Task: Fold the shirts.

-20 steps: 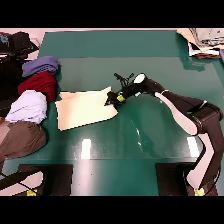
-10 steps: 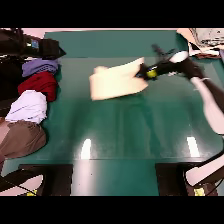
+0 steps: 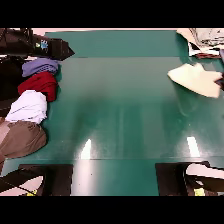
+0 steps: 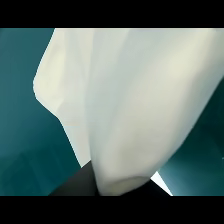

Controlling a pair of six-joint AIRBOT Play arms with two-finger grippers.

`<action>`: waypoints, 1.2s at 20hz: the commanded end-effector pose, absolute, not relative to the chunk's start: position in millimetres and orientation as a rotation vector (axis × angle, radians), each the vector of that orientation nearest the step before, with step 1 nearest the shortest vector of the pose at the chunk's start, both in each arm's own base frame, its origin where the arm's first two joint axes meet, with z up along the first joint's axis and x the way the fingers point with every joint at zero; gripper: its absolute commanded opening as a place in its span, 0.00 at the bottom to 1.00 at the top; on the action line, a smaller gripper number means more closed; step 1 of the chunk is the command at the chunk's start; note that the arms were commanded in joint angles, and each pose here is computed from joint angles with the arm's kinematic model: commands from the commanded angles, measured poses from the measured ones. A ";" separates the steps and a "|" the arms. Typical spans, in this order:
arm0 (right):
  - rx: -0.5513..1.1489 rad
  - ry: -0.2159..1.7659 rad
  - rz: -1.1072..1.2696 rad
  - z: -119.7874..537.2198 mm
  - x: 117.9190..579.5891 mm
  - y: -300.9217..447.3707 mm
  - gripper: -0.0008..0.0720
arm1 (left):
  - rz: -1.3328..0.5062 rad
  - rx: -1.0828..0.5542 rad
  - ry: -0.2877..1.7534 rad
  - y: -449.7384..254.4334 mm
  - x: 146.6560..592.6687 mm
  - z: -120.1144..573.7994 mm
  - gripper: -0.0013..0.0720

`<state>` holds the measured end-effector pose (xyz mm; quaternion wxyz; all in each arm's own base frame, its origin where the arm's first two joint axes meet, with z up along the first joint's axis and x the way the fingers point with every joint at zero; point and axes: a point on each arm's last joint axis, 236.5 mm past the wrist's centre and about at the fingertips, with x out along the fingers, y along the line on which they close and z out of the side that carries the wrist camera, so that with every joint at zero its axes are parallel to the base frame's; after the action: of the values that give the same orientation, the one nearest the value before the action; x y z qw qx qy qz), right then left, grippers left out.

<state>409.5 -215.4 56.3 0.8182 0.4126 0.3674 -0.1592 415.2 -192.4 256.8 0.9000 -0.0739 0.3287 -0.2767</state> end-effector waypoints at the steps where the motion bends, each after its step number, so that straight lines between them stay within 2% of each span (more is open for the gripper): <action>1: 0.947 0.677 -0.539 50.7 348.3 -275.6 0.04 | -0.573 -0.159 0.678 -193.5 415.6 257.5 0.05; 4: 0.966 0.615 -0.641 47.8 320.1 -289.8 0.04 | -0.573 -0.159 0.679 -193.6 415.4 257.3 0.05; 9: 0.904 0.731 -0.728 26.3 292.1 -277.7 0.04 | -0.578 -0.153 0.699 -193.7 411.9 253.6 0.05; 10: 0.881 0.738 -0.729 28.2 291.9 -277.9 0.09 | -0.579 -0.151 0.705 -193.8 410.9 252.6 0.05; 12: 0.829 0.763 -0.743 37.7 285.7 -285.3 0.59 | -0.581 -0.148 0.714 -193.8 409.3 250.9 0.05; 13: 0.778 0.792 -0.771 44.5 275.1 -294.2 0.74 | -0.582 -0.147 0.716 -193.8 408.9 250.4 0.05; 15: 0.697 0.867 -0.840 60.6 245.9 -311.2 0.75 | -0.583 -0.147 0.718 -193.9 408.5 250.4 0.05; 18: 0.679 0.830 -0.870 97.6 238.1 -325.1 0.74 | -0.583 -0.147 0.718 -193.9 408.5 250.4 0.05; 21: 0.692 0.775 -0.719 127.8 285.3 -291.7 0.73 | -0.585 -0.150 0.714 -194.5 408.9 251.4 0.05; 22: 0.692 0.763 -0.630 135.5 306.9 -267.1 0.68 | -0.582 -0.153 0.704 -194.4 410.6 253.1 0.05; 24: 0.671 0.747 -0.455 146.7 347.0 -207.3 0.67 | -0.578 -0.157 0.688 -194.2 413.4 256.0 0.05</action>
<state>306.1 -268.3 125.9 0.8220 0.3179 0.3614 -0.3044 410.0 -194.3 252.6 0.8941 -0.0735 0.3410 -0.2809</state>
